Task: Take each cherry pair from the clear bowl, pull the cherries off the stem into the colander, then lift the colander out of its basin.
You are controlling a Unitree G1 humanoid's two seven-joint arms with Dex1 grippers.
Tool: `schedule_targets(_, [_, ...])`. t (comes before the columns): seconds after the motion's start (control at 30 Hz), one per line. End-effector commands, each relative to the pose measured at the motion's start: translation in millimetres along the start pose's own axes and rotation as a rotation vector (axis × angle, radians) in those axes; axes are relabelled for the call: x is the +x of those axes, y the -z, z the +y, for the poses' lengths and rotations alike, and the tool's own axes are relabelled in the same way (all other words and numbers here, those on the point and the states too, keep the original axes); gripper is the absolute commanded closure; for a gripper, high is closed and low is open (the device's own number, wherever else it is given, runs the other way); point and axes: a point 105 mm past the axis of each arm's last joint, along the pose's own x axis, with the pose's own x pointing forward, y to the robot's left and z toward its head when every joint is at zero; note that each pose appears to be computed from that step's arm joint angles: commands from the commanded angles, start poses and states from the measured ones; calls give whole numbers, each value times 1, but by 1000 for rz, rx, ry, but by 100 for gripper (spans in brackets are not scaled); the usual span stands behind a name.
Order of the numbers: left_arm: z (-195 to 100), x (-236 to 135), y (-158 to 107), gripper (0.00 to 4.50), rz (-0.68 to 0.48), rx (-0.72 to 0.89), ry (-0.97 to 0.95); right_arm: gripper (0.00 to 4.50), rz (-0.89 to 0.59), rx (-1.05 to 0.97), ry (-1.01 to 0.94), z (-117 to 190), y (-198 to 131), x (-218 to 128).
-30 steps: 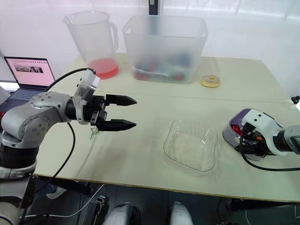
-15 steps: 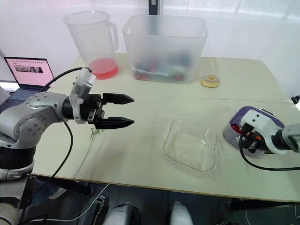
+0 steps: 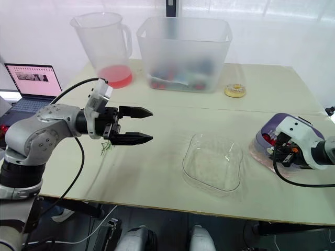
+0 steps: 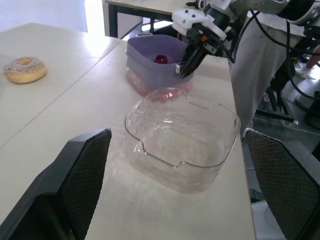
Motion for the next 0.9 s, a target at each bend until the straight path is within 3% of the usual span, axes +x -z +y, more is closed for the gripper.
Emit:
schedule_targets(0.03, [0, 2, -11, 0, -16, 53, 16, 427, -51, -49, 52, -4, -20, -23])
schedule_targets(0.5, [2, 7, -14, 0, -28, 50, 55, 427, -168, 37, 34, 3, -38, -62])
schedule_targets(0.9, [5, 9, -16, 0, -17, 56, 62, 427, -321, 192, 28, -4, -24, -70])
